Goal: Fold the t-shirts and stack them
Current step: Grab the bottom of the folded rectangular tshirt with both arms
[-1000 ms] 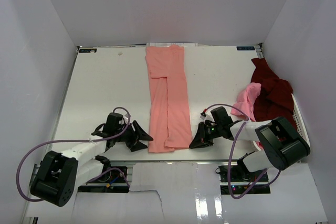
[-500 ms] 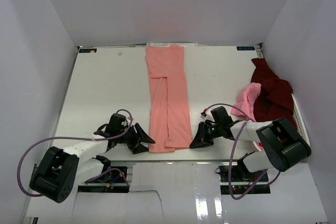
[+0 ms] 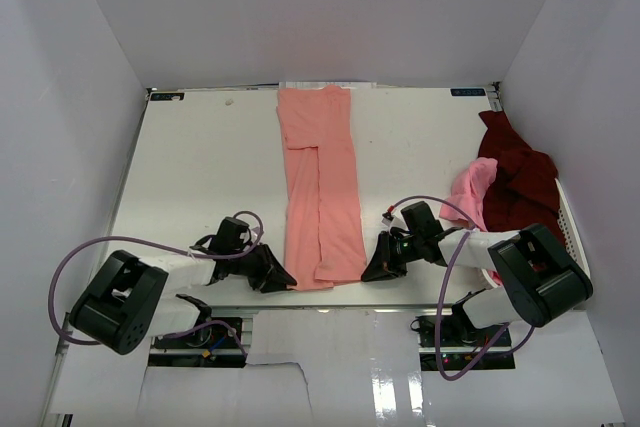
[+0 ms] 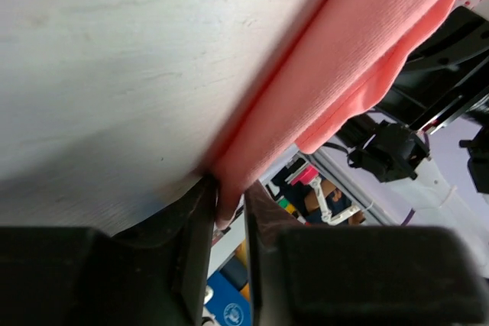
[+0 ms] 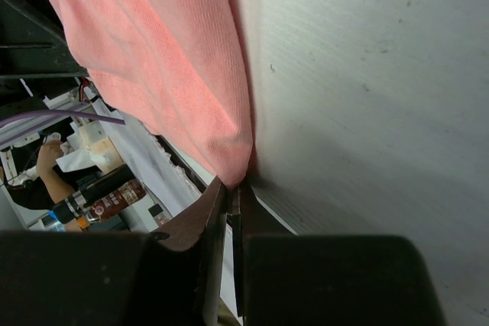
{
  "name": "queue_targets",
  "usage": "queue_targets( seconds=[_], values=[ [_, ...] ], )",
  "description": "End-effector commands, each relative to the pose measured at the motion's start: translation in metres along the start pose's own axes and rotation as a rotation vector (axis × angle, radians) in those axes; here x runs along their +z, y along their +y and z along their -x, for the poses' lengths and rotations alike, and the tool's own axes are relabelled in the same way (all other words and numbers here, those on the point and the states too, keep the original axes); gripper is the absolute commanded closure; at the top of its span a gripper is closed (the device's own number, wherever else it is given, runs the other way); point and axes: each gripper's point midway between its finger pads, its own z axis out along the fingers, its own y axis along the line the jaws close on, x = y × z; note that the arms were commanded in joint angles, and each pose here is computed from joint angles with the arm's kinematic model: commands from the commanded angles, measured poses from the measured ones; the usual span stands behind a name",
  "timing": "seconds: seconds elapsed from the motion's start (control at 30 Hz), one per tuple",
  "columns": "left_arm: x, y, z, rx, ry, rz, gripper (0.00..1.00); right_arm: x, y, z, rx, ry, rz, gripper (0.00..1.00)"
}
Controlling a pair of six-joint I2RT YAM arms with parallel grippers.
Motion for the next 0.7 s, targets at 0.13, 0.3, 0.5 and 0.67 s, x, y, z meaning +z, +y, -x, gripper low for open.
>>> queue_targets(
  seconds=[0.13,0.3,0.5,0.67],
  values=[
    [0.009,0.052,0.007,-0.038,-0.066,0.185,0.81,-0.002,0.009,0.007,-0.038,-0.012,0.017,0.92],
    [0.010,0.045,0.004,-0.015,-0.049,0.164,1.00,-0.004,0.007,0.001,-0.034,0.007,-0.003,0.92],
    [0.008,0.027,-0.008,-0.021,0.004,0.116,1.00,-0.014,0.007,0.000,-0.048,0.004,-0.055,0.92],
    [0.006,0.022,-0.014,-0.032,0.013,0.097,1.00,-0.015,0.011,0.001,-0.059,0.005,-0.054,0.92]
  ],
)
